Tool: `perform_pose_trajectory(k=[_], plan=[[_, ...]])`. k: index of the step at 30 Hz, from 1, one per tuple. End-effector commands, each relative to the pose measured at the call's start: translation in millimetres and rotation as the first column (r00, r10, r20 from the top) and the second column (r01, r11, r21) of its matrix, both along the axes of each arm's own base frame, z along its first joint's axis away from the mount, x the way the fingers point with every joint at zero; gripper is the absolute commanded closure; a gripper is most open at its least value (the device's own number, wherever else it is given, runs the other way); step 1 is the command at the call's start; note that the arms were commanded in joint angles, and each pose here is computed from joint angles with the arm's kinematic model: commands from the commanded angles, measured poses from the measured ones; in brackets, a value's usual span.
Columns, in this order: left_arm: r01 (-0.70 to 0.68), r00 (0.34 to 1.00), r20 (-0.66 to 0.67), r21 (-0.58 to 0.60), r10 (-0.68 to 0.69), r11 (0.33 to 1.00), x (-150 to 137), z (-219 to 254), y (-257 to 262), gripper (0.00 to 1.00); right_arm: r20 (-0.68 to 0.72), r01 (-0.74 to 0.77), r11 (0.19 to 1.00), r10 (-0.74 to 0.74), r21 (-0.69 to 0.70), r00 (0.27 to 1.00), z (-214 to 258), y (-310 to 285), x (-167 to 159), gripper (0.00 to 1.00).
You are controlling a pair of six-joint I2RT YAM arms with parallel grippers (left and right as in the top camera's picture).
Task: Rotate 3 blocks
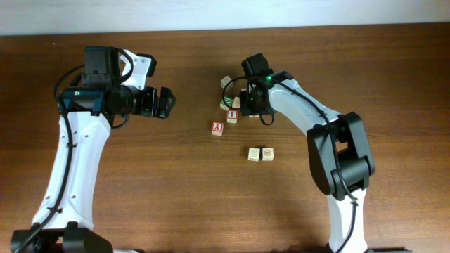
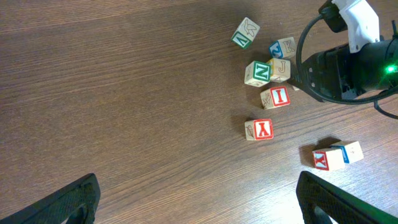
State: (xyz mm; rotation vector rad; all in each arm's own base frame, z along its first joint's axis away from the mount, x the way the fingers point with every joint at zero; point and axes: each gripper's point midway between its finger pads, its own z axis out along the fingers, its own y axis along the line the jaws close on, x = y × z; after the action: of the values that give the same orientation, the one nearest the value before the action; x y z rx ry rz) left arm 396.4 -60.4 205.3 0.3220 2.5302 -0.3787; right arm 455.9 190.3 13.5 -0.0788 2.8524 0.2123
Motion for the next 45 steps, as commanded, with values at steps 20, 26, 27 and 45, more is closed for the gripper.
perform_pose_trajectory(k=[20, 26, 27, 45], plan=[[0.000, 1.000, 0.008, -0.012, 0.000, 1.000, 3, 4, -1, 0.01, -0.297, 0.078, 0.989, -0.112, -0.125, 0.948, 20, 39, -134, 0.83], [0.000, 1.000, 0.008, -0.012, 0.000, 1.000, 3, 4, -1, 0.01, -0.280, 0.144, 0.973, -0.190, -0.180, 0.941, -1, 24, -139, 0.82], [0.000, 1.000, 0.017, -0.012, 0.000, 1.000, 5, 5, -1, 0.01, -0.263, 0.146, 0.973, -0.190, -0.176, 0.946, -1, 25, -135, 0.82], [0.000, 1.000, -0.013, -0.012, 0.000, 1.000, -1, 1, -1, 0.16, -0.163, 0.043, 0.999, -0.048, -0.033, 0.986, 63, 46, -123, 0.61]])
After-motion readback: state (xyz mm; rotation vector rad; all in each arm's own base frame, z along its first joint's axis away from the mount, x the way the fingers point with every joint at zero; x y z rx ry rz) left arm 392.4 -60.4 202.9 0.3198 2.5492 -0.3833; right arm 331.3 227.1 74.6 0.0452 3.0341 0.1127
